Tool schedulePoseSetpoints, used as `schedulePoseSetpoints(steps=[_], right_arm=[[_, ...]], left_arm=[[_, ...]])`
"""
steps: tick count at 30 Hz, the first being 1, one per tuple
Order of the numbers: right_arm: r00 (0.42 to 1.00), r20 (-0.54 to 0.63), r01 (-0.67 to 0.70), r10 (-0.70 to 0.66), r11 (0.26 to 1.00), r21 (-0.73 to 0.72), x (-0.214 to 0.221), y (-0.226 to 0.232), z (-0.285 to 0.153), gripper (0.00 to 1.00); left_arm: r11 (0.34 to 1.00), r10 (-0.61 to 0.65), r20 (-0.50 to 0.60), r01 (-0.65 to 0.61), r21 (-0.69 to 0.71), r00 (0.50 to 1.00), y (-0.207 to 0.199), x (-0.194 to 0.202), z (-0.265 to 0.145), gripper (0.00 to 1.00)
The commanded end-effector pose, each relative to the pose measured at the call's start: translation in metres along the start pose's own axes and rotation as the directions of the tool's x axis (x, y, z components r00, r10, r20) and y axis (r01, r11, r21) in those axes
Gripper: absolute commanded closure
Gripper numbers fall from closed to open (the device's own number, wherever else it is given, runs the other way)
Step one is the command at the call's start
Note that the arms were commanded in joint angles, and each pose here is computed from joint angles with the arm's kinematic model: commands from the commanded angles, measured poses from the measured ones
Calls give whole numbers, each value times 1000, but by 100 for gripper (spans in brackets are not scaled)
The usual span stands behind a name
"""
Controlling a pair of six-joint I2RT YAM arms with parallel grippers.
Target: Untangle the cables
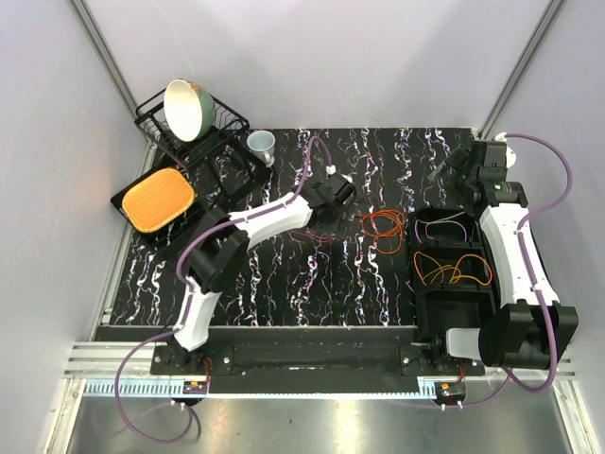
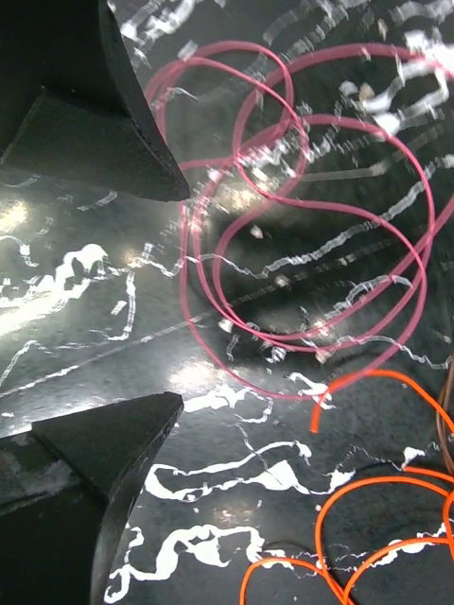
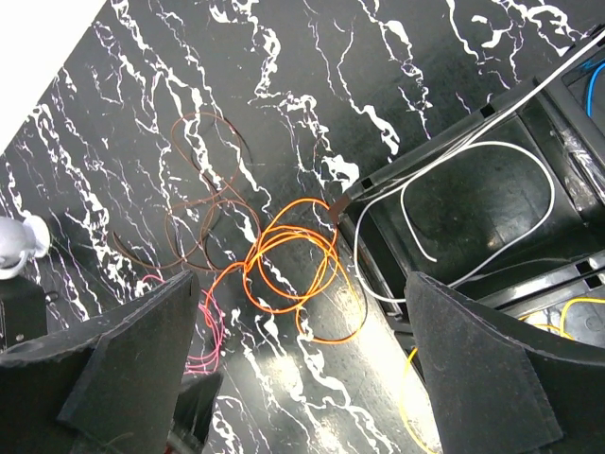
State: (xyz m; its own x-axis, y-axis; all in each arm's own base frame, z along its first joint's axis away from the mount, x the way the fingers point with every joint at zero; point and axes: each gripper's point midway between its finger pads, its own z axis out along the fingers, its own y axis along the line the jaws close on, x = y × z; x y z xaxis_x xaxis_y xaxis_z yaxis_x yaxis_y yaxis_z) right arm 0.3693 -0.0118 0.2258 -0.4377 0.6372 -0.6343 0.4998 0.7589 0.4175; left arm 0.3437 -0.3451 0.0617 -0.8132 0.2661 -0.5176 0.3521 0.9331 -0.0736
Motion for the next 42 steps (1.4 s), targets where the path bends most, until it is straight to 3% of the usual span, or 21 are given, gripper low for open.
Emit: schedulePoseSetpoints(steps=[1, 18, 21, 25, 28, 34, 38, 42], right_arm=[[999, 5, 34, -33, 999, -31, 2, 4, -10, 5], [999, -15, 47, -48, 998, -41, 6, 6, -8, 4], [999, -19, 49, -49, 998, -41, 6, 6, -7, 5], [998, -19, 51, -52, 998, -42, 7, 6, -7, 4], [998, -22, 51, -52, 998, -41, 8, 6, -6, 5], [998, -25, 54, -55, 998, -42, 9, 6, -5, 5], [998, -27, 55, -56, 998, -40, 11, 5, -4, 5], [998, -35, 55, -56, 998, -43, 13, 5, -3, 5]], left_arm=[[995, 48, 58, -53, 81, 997, -22, -25, 7, 15], [993, 114, 32, -115, 32, 993, -17, -10, 36, 31], [990, 138, 61, -138, -2, 989, -15, -15, 24, 31], [982, 186, 53, -184, -43, 981, -9, -16, 8, 20], [978, 207, 54, -204, -46, 977, -7, -17, 1, 19], [933, 345, 67, -334, -134, 936, -9, -18, -5, 25], [926, 364, 66, -354, -128, 929, -14, -20, -2, 26], [920, 385, 53, -379, -95, 921, -22, -19, 10, 35]])
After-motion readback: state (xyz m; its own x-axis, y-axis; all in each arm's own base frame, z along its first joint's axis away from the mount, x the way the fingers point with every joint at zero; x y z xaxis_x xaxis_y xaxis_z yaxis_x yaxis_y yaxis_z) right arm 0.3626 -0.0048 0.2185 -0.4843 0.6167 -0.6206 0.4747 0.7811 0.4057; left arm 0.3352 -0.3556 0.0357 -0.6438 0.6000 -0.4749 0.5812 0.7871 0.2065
